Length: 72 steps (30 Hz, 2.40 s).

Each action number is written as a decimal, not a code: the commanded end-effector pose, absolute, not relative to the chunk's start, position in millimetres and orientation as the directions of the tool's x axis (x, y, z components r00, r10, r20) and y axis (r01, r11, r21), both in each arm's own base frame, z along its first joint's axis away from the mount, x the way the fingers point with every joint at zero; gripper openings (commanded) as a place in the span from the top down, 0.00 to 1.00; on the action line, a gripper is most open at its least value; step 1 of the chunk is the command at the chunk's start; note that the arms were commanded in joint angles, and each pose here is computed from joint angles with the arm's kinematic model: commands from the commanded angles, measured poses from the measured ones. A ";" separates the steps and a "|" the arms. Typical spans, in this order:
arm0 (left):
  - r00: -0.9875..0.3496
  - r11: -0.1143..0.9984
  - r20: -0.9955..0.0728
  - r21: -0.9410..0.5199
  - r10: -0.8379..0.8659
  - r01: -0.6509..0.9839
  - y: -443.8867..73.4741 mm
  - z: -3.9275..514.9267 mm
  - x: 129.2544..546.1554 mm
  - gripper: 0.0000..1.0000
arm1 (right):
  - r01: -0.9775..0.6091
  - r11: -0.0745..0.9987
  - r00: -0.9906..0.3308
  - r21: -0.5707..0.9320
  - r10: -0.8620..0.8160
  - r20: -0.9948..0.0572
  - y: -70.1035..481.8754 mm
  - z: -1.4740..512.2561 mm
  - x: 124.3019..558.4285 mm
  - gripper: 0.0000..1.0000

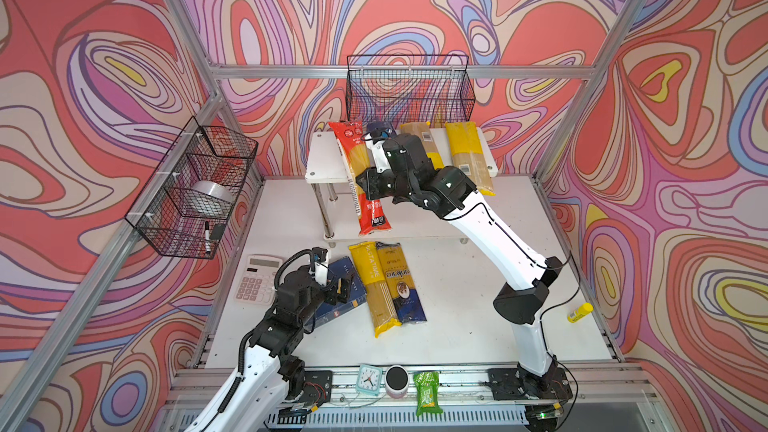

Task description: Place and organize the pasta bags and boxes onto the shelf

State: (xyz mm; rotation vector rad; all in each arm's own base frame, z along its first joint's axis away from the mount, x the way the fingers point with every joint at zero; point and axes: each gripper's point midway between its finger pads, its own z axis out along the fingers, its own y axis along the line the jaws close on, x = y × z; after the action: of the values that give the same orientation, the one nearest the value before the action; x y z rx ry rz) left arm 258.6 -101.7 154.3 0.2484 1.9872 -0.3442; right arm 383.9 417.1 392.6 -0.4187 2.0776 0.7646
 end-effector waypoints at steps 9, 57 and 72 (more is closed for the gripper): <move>-0.420 0.938 -0.907 -0.129 0.019 0.322 -99.8 154.5 256.8 0.00 | -0.585 0.699 -0.399 0.412 0.195 -0.896 410.5 463.7 421.9 0.95; -0.241 0.584 -0.942 -0.335 -0.235 0.739 -203.5 369.7 299.9 0.00 | -0.566 0.655 -0.449 0.500 0.264 -0.854 417.2 453.4 438.1 0.90; -0.387 0.813 -0.905 -0.354 -0.174 0.462 -149.8 331.9 285.6 0.00 | -0.571 0.653 -0.446 0.497 0.261 -0.856 415.1 458.2 434.8 0.90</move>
State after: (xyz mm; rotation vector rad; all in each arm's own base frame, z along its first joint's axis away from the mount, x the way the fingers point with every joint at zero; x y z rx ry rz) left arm 292.0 -169.4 341.8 0.2884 1.7764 -0.7962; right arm 431.2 419.6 428.3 -0.2668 1.9059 0.9534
